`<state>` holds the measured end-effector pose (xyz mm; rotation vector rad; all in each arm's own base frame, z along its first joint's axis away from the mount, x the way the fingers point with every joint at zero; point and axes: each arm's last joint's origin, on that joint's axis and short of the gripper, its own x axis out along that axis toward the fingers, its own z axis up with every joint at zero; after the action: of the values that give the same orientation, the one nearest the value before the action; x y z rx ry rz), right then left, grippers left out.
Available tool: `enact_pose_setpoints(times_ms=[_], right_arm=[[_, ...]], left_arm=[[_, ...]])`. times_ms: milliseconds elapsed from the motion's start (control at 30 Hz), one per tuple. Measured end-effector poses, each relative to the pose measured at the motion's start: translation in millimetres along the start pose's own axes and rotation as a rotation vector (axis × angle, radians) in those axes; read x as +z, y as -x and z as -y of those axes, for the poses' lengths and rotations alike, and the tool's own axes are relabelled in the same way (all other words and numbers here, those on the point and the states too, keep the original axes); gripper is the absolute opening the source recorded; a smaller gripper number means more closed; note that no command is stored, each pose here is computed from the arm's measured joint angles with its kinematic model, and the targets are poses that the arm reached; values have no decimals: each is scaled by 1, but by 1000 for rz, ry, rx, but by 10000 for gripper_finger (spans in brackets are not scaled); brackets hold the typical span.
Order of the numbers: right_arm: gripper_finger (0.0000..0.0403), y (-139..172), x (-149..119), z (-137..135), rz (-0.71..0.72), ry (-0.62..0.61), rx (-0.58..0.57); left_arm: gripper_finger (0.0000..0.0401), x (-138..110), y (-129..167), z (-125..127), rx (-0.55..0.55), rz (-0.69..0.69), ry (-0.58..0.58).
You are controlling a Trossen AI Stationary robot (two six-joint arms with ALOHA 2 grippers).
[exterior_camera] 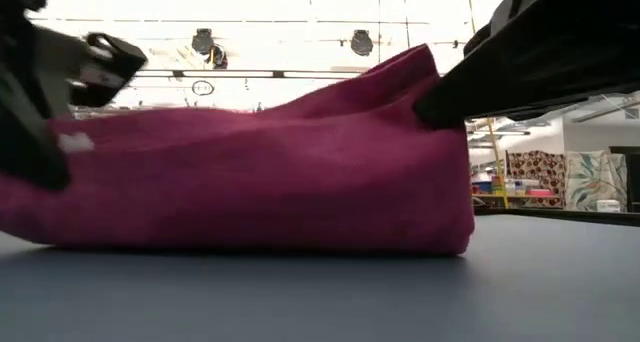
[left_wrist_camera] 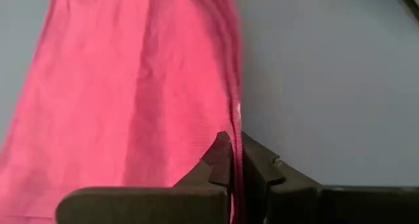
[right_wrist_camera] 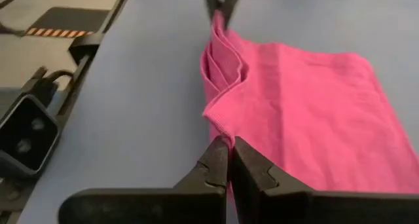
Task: Roll towel
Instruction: Roll the light red towel
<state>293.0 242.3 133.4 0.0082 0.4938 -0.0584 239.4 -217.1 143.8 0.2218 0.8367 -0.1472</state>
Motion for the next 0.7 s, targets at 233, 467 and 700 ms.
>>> enact_pose_setpoints(times_ms=[233,467,700], right_arm=[[0,-5,-10,-1,-28,26,-3],[14,-7,-11,-1,-25,7,-5],[80,-11,-20,-3,-51,26,7]], left_arm=[[15,5,-8,-14,-27,-21,66],[15,9,-13,-25,-47,-30,107],[15,10,-15,-28,-56,-38,163]])
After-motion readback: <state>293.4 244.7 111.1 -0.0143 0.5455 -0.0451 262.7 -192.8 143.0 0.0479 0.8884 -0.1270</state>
